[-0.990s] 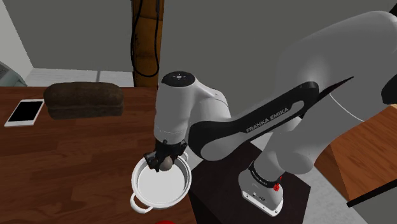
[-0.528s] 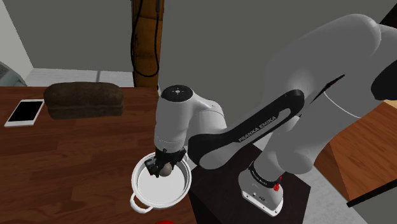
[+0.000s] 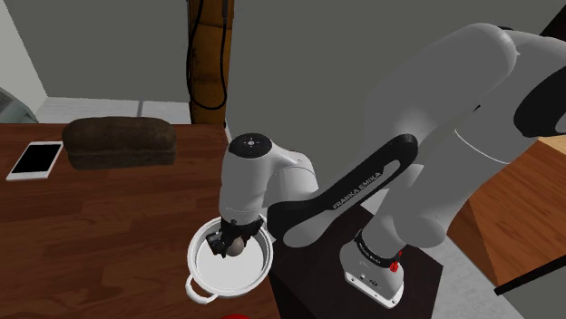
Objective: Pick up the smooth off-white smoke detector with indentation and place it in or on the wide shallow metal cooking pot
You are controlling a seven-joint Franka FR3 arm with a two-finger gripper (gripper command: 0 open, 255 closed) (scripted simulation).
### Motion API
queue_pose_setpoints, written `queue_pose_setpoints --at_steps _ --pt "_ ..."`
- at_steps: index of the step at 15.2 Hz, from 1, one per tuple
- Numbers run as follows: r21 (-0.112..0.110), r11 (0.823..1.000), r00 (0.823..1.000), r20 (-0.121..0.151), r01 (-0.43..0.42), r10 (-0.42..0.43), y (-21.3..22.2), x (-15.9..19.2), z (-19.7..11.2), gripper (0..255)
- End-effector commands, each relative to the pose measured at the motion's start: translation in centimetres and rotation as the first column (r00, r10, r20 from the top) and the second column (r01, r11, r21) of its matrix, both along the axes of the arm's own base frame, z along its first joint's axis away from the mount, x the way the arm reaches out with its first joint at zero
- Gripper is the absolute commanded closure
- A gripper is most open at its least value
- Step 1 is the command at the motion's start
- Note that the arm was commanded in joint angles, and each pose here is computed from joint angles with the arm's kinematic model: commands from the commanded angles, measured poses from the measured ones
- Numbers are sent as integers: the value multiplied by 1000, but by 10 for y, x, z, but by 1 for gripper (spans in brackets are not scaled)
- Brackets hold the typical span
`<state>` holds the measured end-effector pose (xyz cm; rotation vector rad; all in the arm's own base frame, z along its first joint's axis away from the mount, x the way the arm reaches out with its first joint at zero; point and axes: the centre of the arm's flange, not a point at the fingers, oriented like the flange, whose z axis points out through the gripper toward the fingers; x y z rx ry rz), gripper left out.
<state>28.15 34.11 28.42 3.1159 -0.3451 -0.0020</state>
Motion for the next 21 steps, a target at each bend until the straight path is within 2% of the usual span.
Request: queue_pose_setpoints --at_steps 1,3,4,9,13,21 --pt "0 1000 1000 0 0 0 0 0 0 255" --pt "0 1000 1000 0 0 0 0 0 0 255" --pt "0 1000 1000 0 0 0 0 0 0 0" --pt "0 1000 1000 0 0 0 0 0 0 0" --pt "0 1000 1000 0 0 0 0 0 50 0" --pt "0 1000 1000 0 0 0 0 0 50 0"
